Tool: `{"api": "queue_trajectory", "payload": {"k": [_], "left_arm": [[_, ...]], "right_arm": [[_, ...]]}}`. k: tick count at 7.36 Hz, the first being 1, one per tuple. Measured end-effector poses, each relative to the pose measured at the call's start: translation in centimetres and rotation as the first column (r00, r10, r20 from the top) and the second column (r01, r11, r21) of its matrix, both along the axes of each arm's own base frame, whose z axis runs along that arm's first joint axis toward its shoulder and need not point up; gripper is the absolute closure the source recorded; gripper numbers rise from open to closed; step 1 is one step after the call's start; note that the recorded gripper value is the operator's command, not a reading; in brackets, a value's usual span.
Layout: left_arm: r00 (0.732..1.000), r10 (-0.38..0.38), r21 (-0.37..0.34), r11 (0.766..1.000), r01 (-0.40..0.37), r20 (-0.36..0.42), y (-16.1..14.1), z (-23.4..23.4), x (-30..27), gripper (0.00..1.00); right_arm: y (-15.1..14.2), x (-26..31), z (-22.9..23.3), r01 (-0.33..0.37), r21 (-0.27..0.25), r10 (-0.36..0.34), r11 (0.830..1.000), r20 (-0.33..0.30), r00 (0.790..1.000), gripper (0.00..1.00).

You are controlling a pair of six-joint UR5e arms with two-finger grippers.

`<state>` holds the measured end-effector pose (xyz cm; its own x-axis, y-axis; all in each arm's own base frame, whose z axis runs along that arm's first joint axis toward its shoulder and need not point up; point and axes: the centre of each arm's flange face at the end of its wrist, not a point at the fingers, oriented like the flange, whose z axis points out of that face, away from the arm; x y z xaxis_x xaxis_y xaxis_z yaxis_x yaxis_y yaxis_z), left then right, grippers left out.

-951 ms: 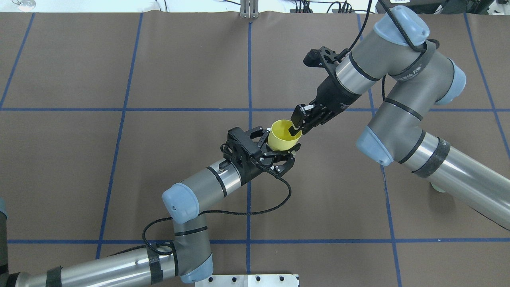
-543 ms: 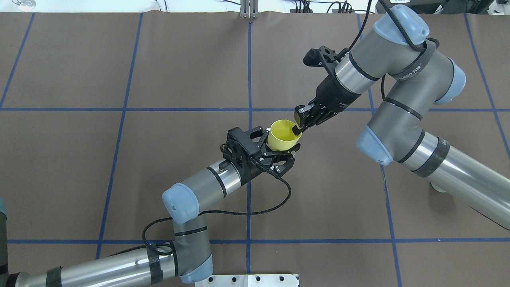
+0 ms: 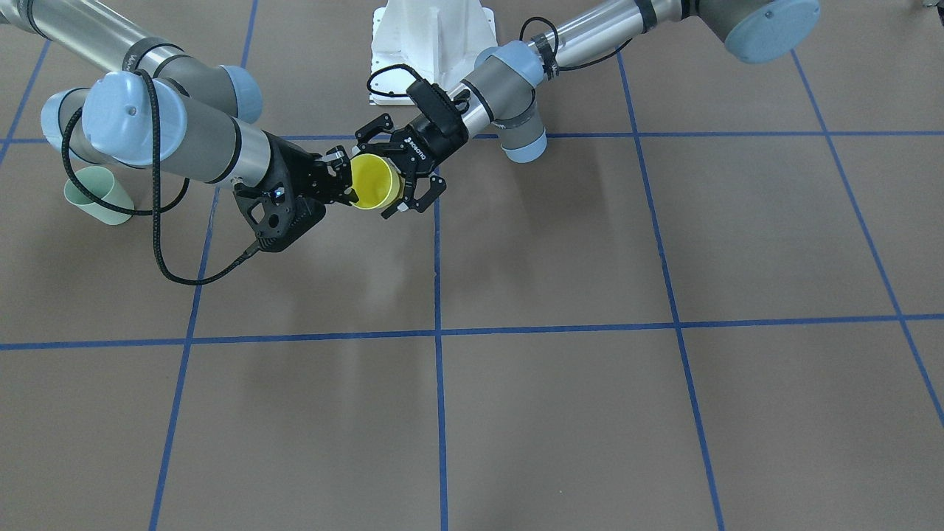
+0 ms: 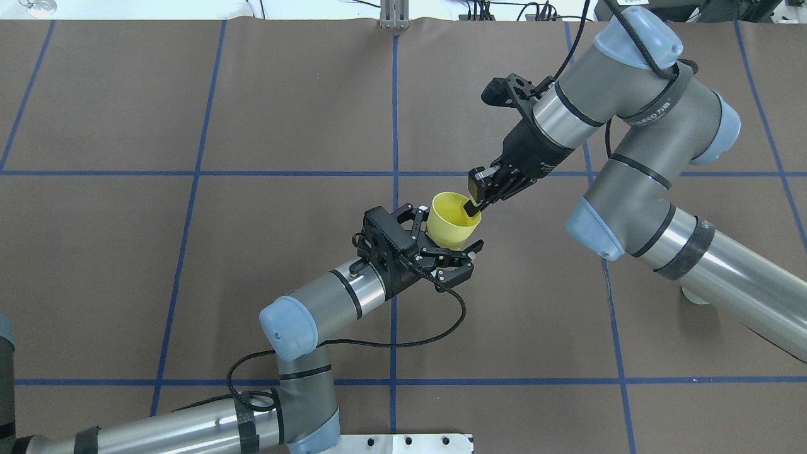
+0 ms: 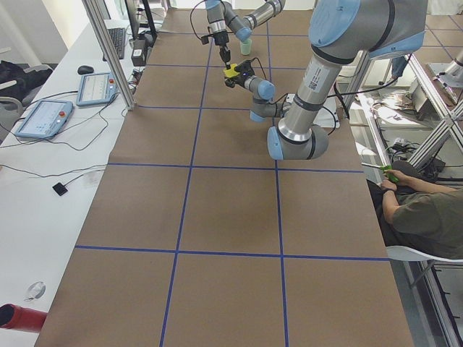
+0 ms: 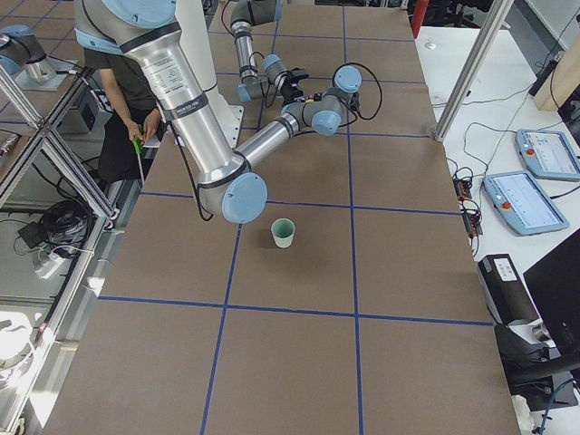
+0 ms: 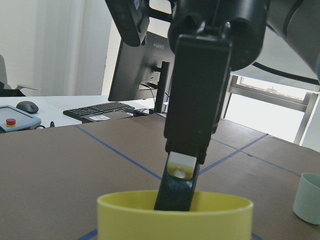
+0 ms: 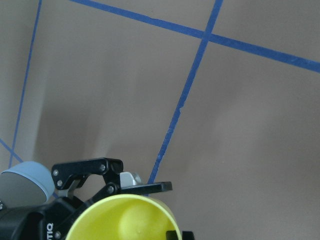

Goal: Transfer and stack yellow cup on green cup

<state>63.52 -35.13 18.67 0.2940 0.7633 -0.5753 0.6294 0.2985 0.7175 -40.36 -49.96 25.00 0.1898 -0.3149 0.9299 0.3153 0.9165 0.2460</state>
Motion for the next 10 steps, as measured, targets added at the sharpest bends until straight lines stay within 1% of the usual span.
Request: {"api": "queue_trajectory", "payload": {"k": [3,4,5,6,7,8,9,10], "left_arm": [[1.0,0.002,0.003,1.0,-0.002,-0.016,0.2,-0.6,-0.4,0.0],[1.0,0.001,0.004,1.0,-0.001,-0.016,0.3,-0.6,-0.4,0.0],[1.0,0.0,0.004,1.0,0.0,-0.016,0.3,-0.5,-0.5,0.01],[1.0,-0.005,0.002,1.0,0.005,-0.015,0.2,-0.4,-0.6,0.01],[1.0,-0.021,-0.004,1.0,0.021,-0.017,0.1,-0.4,-0.7,0.01],[0.998,-0.053,-0.017,0.998,0.052,-0.018,-0.5,-0.4,-1.0,0.01],[0.993,-0.114,-0.042,0.993,0.113,-0.011,-2.0,0.1,-1.7,0.01],[0.981,-0.194,-0.078,0.978,0.196,0.031,-4.9,2.0,-2.7,0.01]], "right_arm": [[-0.5,3.4,3.2,0.007,-0.019,-0.006,1.0,0.027,1.0,1.0],[-1.3,5.3,4.1,-0.01,-0.032,0.011,0.999,0.029,1.0,1.0],[-2.6,8.2,4.9,-0.043,-0.047,0.044,0.998,0.032,0.999,1.0],[-3.8,12.2,5.9,-0.096,-0.064,0.098,0.993,0.03,0.995,1.0],[-4.7,16.1,7.3,-0.163,-0.082,0.165,0.983,0.016,0.986,1.0],[-4.7,19.2,9.3,-0.227,-0.102,0.227,0.968,-0.013,0.974,1.0],[-3.0,21.8,12.4,-0.296,-0.116,0.29,0.948,-0.061,0.955,1.0],[0.1,24.2,15.4,-0.364,-0.115,0.351,0.924,-0.12,0.929,1.0]]}}
